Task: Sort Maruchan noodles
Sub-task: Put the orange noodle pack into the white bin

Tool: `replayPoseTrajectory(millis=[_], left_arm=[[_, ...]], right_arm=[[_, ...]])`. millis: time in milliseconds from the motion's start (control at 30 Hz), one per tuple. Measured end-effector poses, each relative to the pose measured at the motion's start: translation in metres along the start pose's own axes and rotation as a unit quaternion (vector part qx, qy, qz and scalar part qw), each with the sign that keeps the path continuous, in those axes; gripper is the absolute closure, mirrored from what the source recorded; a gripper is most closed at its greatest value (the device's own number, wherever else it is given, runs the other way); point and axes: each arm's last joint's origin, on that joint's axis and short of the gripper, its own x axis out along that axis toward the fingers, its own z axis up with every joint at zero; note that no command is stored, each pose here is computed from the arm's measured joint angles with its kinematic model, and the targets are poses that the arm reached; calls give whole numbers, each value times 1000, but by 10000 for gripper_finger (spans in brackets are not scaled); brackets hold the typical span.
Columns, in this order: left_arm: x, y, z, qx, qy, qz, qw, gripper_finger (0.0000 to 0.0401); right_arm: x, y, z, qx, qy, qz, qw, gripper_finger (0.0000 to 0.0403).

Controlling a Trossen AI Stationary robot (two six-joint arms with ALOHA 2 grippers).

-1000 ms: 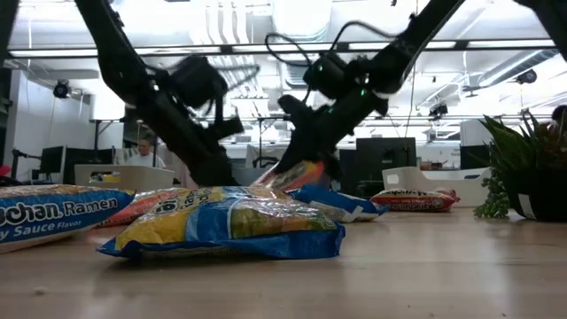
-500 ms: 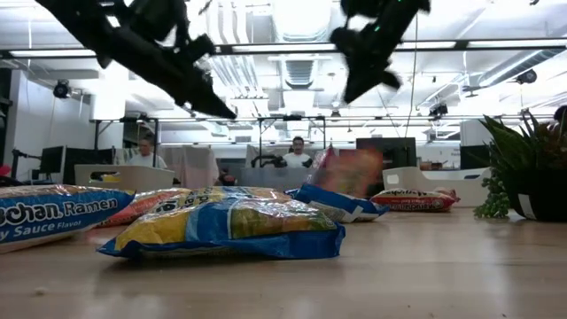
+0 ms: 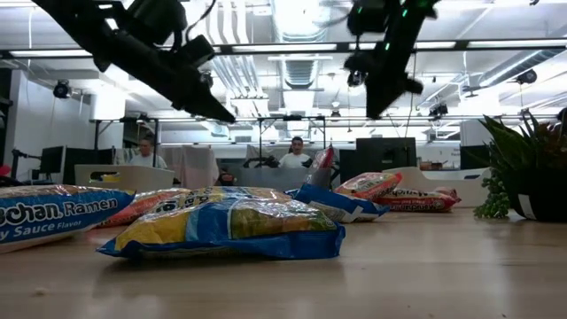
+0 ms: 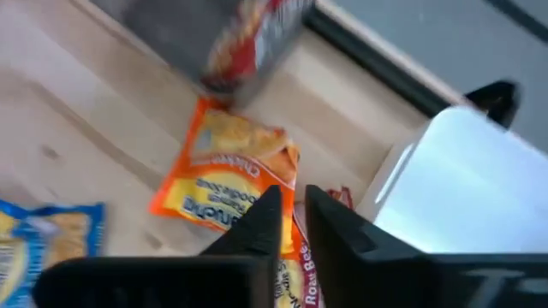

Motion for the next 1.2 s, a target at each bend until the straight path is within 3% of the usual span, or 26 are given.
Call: replayPoseTrajectory(millis=[200, 433, 600, 667, 767, 1000, 1200], left_arm=[[6, -1, -2, 2, 1, -1, 1000, 327], [5, -1, -1, 2, 0, 0, 1000, 327], [5, -1, -1, 2, 0, 0, 1000, 327], [5, -1, -1, 2, 0, 0, 1000, 327], [5, -1, -1, 1, -3, 0, 1000, 327], [4, 0, 3, -1, -20, 4, 1000, 327], [3, 1, 4, 6, -23, 9, 1000, 333]], right_arm=[[59, 6, 2, -17, 65, -25, 997, 237], [112, 5, 3, -42, 140, -2, 989, 104], [147, 7, -2, -63, 164, 8, 984, 60], [159, 14, -6, -77, 171, 25, 982, 69], [165, 24, -10, -98, 176, 34, 979, 122], [148, 31, -7, -83, 155, 58, 983, 361], [87, 33, 0, -72, 107, 96, 987, 392]])
